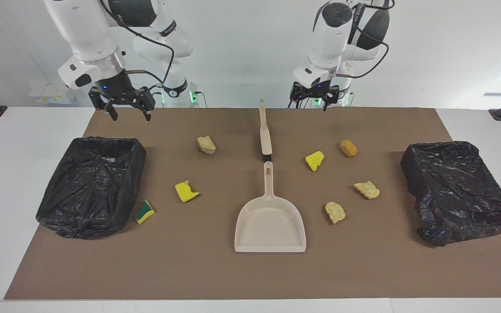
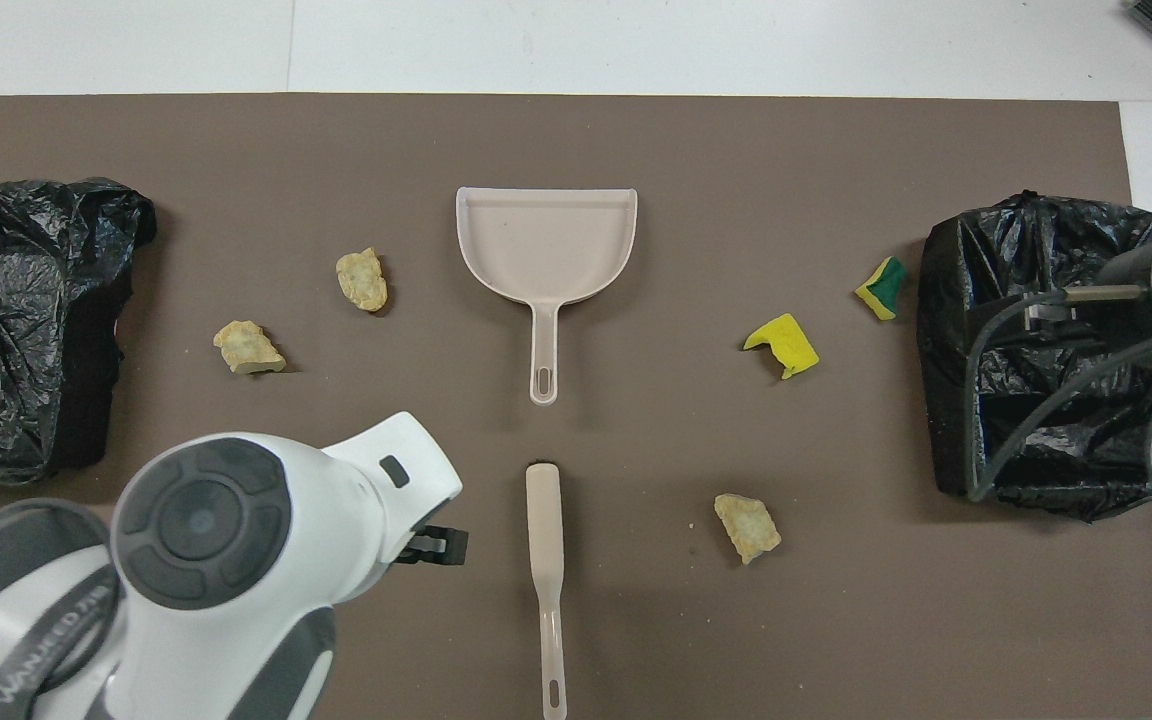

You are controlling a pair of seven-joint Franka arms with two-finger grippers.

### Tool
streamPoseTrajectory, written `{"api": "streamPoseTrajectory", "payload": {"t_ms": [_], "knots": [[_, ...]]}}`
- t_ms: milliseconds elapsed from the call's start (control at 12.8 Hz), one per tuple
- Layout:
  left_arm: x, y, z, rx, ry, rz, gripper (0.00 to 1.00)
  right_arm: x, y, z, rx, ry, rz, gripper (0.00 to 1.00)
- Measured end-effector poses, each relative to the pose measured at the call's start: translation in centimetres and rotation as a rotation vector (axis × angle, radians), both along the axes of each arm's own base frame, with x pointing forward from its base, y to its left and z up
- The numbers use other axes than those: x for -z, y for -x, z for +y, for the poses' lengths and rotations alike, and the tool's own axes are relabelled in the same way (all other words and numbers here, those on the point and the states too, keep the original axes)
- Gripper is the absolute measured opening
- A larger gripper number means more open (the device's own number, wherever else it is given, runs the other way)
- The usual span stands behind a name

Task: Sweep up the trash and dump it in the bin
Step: 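Reach the right gripper to the dustpan handle while the left gripper reaches the brush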

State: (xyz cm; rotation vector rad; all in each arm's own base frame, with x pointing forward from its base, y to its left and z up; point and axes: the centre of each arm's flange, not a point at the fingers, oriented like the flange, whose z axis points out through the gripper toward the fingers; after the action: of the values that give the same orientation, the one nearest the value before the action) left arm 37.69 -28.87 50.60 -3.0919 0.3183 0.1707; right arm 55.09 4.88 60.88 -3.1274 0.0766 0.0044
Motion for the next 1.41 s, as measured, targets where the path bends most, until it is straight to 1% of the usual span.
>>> {"api": "streamPoseTrajectory", "payload": {"t_ms": [78,234,469,547,703,860,1016,1172,1328,1407], "knots": [[1.3,1.3,-1.5,-0.005,-0.012,-0.003,1.00,0.5,-0.3,0.7,0.002,0.000,-0.002,1.00],[3.7,3.8,-4.2,-0.019,-0.028,-0.026,1.00,1.5,-1.2,1.5,-0.008,-0.002,-0.010,1.00],[8.6,7.8,-7.7,-0.041,-0.028,-0.080,1.00,3.1,-2.4,4.4,-0.027,-0.008,-0.038,1.00],[10.2,9.1,-8.4,-0.040,-0.034,-0.086,1.00,3.8,-2.9,5.6,-0.023,-0.011,-0.046,1.00],[12.4,11.2,-9.6,-0.024,-0.045,-0.081,1.00,5.5,-3.7,8.2,-0.012,-0.017,-0.058,1.00],[13.7,12.3,-10.9,-0.028,-0.030,-0.075,1.00,7.4,-4.3,10.4,-0.002,-0.019,-0.054,1.00],[14.4,12.5,-11.4,-0.034,-0.020,-0.061,1.00,9.3,-4.6,12.7,0.005,-0.018,-0.039,1.00],[15.0,12.9,-11.7,-0.028,-0.018,-0.046,1.00,10.5,-4.8,14.8,0.022,-0.024,-0.049,1.00],[15.4,13.2,-12.0,-0.051,0.004,-0.011,1.00,11.6,-4.9,16.6,0.039,-0.030,-0.058,1.00],[15.6,13.3,-12.1,-0.075,0.020,0.017,0.91,11.9,-5.0,16.9,0.043,-0.032,-0.062,1.00]]}}
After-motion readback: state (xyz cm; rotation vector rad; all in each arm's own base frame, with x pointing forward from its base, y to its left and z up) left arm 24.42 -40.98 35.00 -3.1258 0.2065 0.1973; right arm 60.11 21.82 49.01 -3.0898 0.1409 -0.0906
